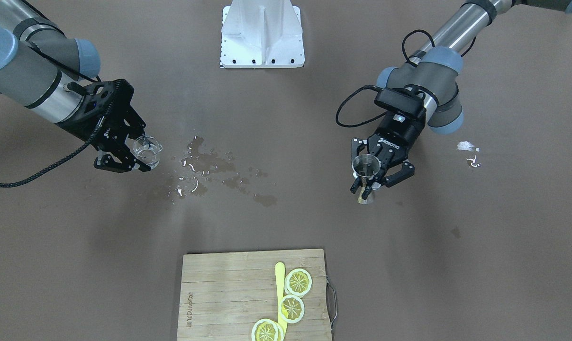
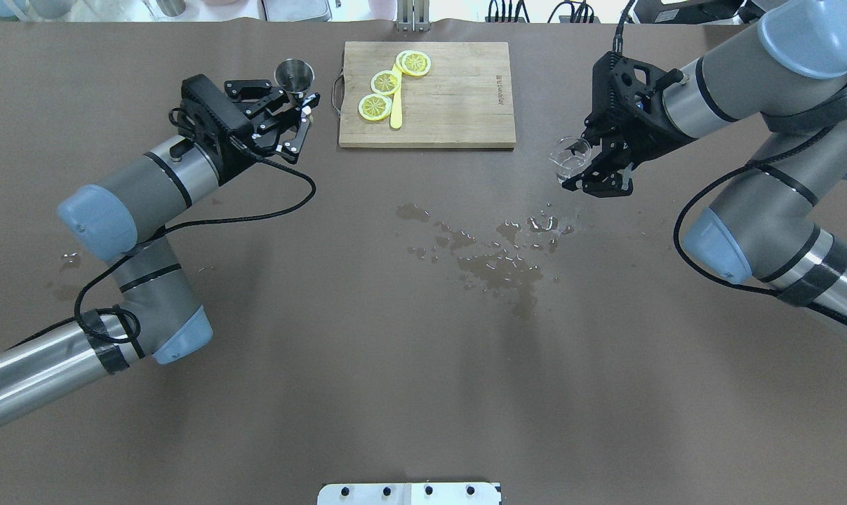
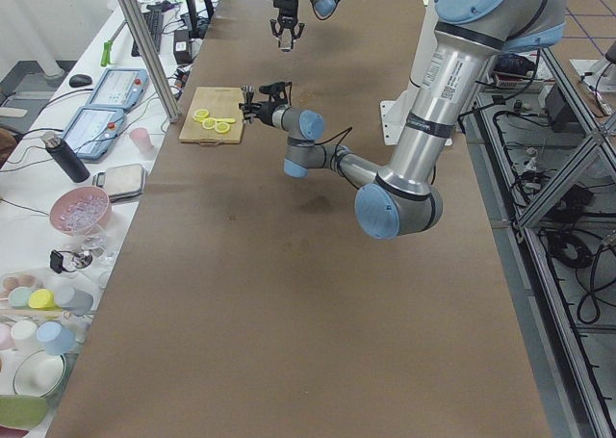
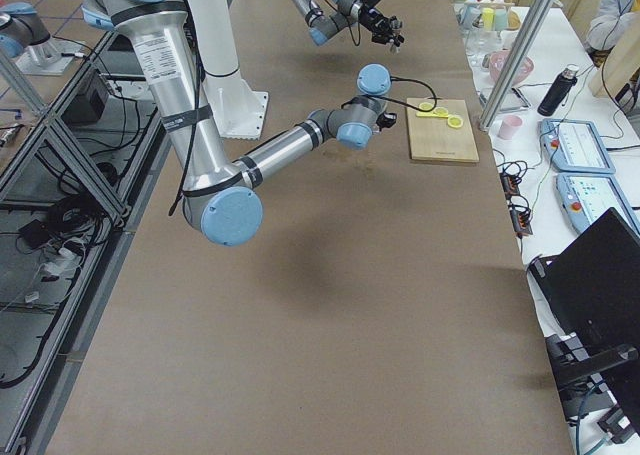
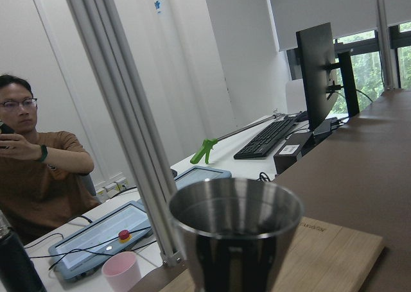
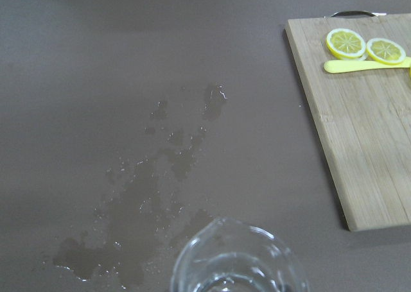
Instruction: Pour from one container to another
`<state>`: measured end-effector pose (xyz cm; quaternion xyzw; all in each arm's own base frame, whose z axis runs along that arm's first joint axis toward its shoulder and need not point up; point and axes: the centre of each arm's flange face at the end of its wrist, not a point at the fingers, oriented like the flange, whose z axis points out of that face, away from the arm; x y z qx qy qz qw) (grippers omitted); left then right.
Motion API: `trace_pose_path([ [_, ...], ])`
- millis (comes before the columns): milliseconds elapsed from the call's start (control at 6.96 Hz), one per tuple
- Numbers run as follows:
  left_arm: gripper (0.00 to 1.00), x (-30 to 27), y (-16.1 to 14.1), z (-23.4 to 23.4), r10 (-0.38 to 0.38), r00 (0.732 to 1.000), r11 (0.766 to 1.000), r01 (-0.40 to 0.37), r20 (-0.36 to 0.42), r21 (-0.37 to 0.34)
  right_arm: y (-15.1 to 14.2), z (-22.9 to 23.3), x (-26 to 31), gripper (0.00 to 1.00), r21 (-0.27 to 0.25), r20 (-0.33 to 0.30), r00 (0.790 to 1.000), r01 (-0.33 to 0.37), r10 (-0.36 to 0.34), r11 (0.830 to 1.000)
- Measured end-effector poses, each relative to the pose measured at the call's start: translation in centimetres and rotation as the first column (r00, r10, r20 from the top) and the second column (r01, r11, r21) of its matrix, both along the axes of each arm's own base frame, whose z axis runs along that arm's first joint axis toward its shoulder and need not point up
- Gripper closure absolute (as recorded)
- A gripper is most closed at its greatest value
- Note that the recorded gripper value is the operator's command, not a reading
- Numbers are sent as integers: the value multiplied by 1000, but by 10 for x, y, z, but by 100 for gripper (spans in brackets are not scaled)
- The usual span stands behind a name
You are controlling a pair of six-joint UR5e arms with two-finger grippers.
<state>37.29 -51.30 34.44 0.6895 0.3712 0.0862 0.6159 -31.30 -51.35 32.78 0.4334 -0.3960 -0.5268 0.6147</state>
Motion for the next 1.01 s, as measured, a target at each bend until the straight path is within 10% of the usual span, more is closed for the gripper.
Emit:
trace_pose_path([
  [1006, 100, -85, -21, 66, -146, 989, 976, 143, -2, -163, -16, 160, -17, 100, -21, 144, 989, -29, 32, 999],
])
